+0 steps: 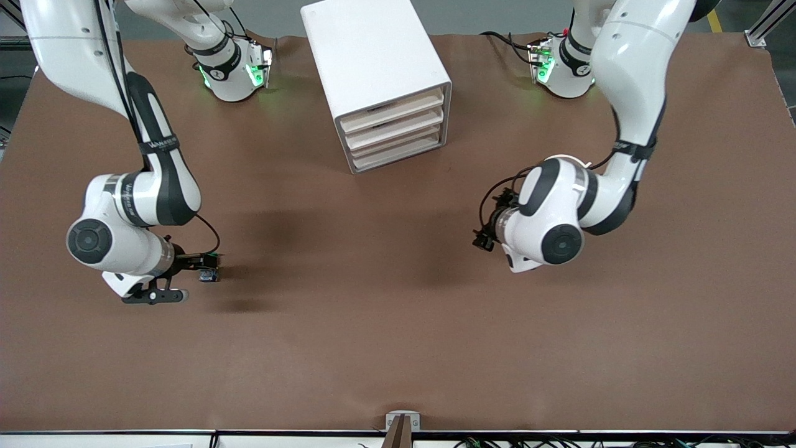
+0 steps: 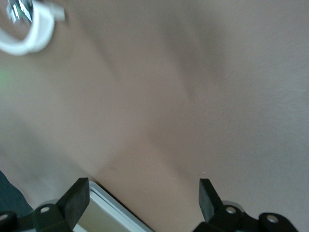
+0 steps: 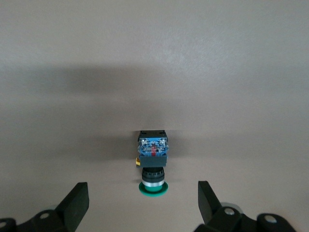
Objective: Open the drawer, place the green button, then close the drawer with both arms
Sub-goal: 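Lift the button with the right gripper while the left gripper grips the drawer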
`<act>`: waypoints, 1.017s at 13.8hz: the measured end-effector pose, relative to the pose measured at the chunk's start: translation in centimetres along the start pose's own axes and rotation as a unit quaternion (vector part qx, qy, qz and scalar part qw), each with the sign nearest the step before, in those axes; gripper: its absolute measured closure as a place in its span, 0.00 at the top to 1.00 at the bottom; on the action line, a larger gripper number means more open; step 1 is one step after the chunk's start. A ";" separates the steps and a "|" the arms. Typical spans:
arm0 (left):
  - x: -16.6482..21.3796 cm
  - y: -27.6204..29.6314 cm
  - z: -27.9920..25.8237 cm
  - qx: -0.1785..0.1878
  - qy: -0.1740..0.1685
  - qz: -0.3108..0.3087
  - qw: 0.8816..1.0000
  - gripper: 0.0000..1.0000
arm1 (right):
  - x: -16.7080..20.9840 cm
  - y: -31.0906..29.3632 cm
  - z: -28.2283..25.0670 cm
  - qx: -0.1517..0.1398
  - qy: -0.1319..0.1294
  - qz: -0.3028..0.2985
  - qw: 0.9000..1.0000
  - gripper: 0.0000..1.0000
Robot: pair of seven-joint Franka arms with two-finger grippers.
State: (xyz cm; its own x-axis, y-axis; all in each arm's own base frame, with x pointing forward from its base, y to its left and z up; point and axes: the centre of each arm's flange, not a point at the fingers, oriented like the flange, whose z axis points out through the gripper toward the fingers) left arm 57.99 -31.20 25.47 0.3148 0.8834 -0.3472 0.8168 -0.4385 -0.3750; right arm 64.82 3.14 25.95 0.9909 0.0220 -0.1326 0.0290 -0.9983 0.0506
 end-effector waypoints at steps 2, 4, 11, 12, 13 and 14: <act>-2.7 1.4 4.3 0.005 0.006 -0.044 0.999 1.00 | 0.1 -0.2 1.8 -0.001 -0.010 -0.002 1.000 1.00; -5.0 2.2 8.1 0.010 0.014 -0.096 0.995 1.00 | 0.4 -0.3 3.3 -0.002 -0.009 -0.002 1.000 1.00; -10.3 1.9 11.5 0.064 -0.106 -0.213 0.969 1.00 | 0.4 0.1 7.5 -0.003 0.003 0.000 1.000 1.00; -11.3 1.5 12.2 0.083 -0.109 -0.226 0.964 1.00 | 0.3 0.2 7.9 -0.003 0.004 0.001 1.000 1.00; -12.2 1.0 12.9 0.103 -0.105 -0.238 0.960 1.00 | 0.2 0.3 8.1 -0.003 0.006 0.002 1.000 1.00; -13.1 0.4 13.5 0.123 -0.099 -0.246 0.956 0.97 | 0.2 0.4 8.3 -0.003 0.007 0.003 1.000 1.00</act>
State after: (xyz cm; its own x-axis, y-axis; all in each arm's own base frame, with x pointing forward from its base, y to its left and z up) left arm 47.68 -45.13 18.28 -0.1961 0.9546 -0.2241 0.6962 -0.0254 -0.7174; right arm 63.93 2.30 17.70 0.9927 0.0176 -0.1192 0.0246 -0.9981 0.0571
